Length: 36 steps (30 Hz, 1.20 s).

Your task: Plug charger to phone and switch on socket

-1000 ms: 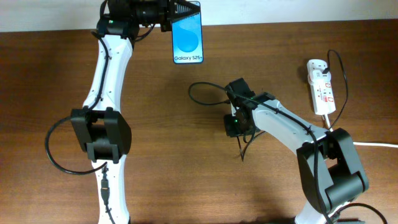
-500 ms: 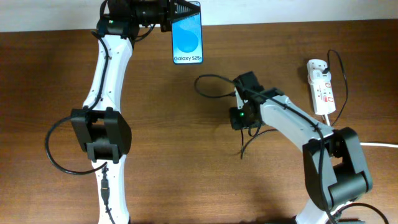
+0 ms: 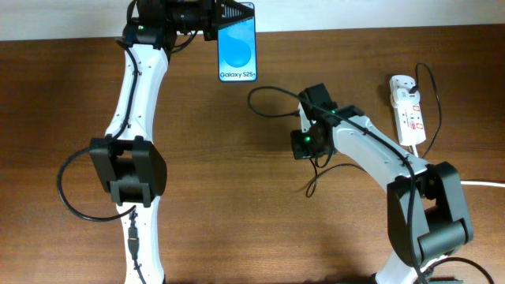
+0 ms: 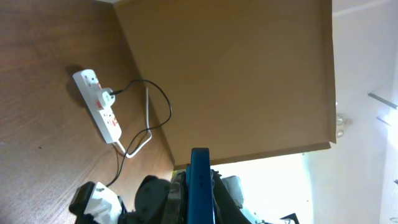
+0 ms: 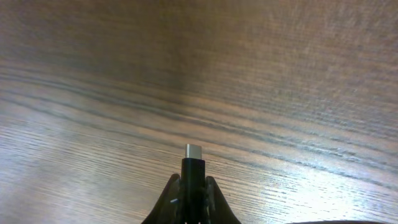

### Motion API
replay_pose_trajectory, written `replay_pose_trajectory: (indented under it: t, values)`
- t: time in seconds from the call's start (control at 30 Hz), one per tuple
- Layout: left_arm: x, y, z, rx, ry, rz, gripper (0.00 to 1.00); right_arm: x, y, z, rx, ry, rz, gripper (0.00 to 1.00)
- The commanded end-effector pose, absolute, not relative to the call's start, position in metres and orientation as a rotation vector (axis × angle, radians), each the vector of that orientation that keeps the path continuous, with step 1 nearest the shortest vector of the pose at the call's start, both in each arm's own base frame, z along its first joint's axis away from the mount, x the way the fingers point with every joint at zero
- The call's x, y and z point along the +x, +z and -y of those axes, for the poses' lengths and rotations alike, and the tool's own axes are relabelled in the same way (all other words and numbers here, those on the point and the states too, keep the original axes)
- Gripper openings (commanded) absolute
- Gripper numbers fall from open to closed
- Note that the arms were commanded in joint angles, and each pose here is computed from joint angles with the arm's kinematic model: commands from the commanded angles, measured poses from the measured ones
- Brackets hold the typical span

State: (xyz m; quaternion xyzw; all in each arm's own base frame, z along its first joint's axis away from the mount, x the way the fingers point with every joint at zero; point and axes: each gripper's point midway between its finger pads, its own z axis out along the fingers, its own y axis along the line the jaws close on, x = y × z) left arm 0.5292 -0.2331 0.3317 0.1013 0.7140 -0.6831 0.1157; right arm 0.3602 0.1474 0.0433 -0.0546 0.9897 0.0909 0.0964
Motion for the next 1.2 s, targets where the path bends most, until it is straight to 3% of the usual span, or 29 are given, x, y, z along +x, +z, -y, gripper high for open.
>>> replay_pose_trajectory:
  t: [0.0, 0.27, 0.47, 0.53, 0.7, 0.97, 1.17]
  values:
    - [0.509, 0.366, 0.231, 0.395, -2.013, -2.048, 0.00, 0.379, 0.086, -0.147, -0.191, 0.245, -2.832, 0.04]
    - [0.502, 0.367, 0.232, 0.436, -2.043, -2.048, 0.00, 0.340, 0.216, -0.154, -0.264, 0.296, -2.537, 0.04]
    - [0.496, 0.368, 0.236, 0.479, -2.058, -2.041, 0.00, 0.286, 0.260, -0.186, -0.557, 0.781, -2.374, 0.04]
    - [0.490, 0.368, 0.246, 0.524, -2.069, -2.035, 0.00, 0.270, 0.259, -0.204, -0.722, 1.037, -2.264, 0.04]
    - [0.485, 0.368, 0.255, 0.561, -2.075, -2.029, 0.00, 0.261, 0.257, -0.211, -0.839, 1.229, -2.119, 0.04]
    - [0.484, 0.368, 0.257, 0.563, -2.076, -2.030, 0.00, 0.274, 0.249, -0.200, -0.796, 1.203, -2.138, 0.04]
    - [0.484, 0.368, 0.256, 0.561, -2.076, -2.030, 0.00, 0.312, 0.169, -0.176, -0.576, 0.949, -2.474, 0.04]
